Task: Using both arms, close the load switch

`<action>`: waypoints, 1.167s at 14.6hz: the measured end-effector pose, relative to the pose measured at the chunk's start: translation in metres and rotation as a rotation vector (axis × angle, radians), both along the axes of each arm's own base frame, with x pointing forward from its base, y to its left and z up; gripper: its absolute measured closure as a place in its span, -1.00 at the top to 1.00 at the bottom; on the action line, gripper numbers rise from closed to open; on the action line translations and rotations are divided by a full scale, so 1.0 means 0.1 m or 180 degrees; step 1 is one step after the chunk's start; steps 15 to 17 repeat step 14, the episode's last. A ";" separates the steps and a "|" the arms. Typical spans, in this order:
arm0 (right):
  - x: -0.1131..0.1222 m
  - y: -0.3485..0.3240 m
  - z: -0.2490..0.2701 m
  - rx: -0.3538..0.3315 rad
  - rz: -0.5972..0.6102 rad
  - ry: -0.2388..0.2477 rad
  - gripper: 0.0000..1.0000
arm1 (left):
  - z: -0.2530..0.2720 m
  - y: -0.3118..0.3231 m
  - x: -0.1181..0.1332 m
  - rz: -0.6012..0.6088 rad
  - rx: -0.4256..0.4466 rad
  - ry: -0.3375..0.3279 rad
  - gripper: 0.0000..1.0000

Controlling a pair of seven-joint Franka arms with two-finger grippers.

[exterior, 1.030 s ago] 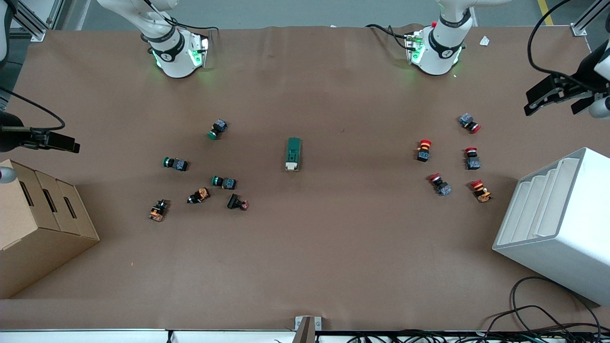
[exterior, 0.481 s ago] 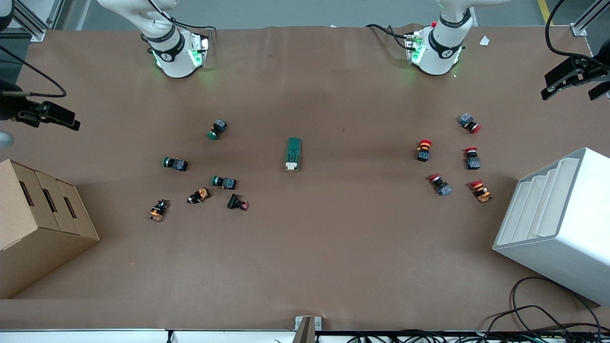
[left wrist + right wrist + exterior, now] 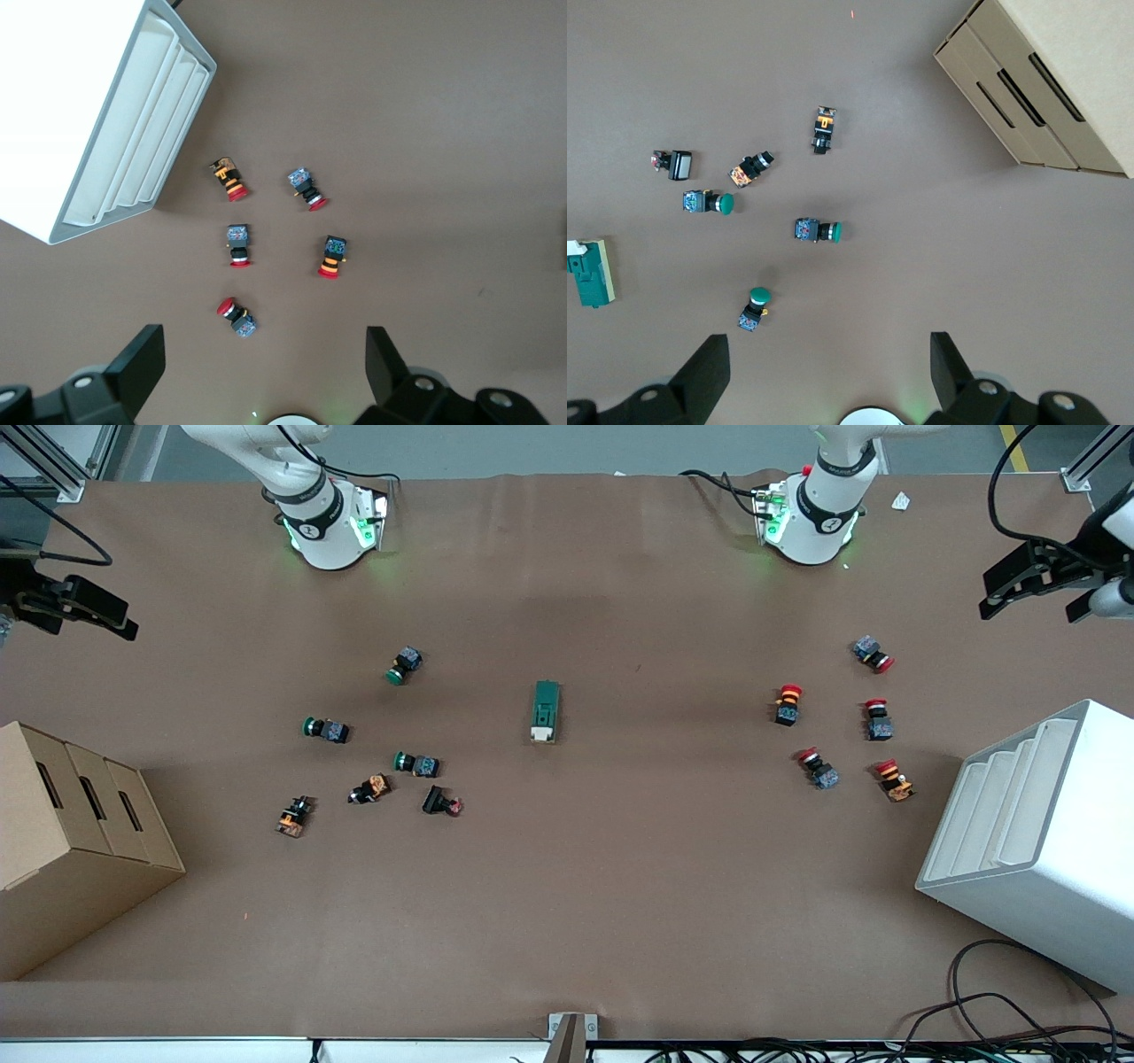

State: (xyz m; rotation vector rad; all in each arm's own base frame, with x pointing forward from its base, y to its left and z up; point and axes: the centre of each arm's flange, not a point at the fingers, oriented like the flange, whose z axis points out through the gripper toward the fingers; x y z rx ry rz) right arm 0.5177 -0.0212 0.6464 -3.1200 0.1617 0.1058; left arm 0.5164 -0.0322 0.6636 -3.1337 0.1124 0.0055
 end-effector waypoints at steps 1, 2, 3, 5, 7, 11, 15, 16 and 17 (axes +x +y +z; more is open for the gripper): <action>-0.02 0.00 0.03 0.0000 0.0000 -0.0013 1.00 | -0.01 -0.02 -0.01 -0.0003 0.0001 0.0000 1.00; -0.05 0.00 0.05 0.0000 0.0001 -0.0019 1.00 | -0.01 -0.03 -0.04 0.0000 0.0004 0.0003 1.00; -0.08 0.00 0.06 0.0001 0.0001 -0.0020 1.00 | -0.01 -0.05 -0.07 0.0013 0.0007 0.0008 1.00; -0.14 -0.01 0.11 0.0002 -0.0005 -0.0042 1.00 | -0.01 -0.13 -0.15 0.0032 0.0017 0.0008 1.00; -0.20 -0.02 0.17 0.0001 -0.0009 -0.0079 1.00 | -0.01 -0.17 -0.18 0.0020 0.0022 0.0006 1.00; -0.22 -0.02 0.19 0.0001 -0.0004 -0.0098 1.00 | -0.05 -0.15 -0.15 0.0036 0.0022 0.0016 1.00; -0.22 -0.01 0.18 0.0001 0.0018 -0.0089 1.00 | -0.06 -0.12 -0.14 0.0053 0.0022 0.0024 1.00; -0.22 -0.01 0.18 0.0001 0.0018 -0.0089 1.00 | -0.06 -0.12 -0.14 0.0053 0.0022 0.0024 1.00; -0.22 -0.01 0.18 0.0001 0.0018 -0.0089 1.00 | -0.06 -0.12 -0.14 0.0053 0.0022 0.0024 1.00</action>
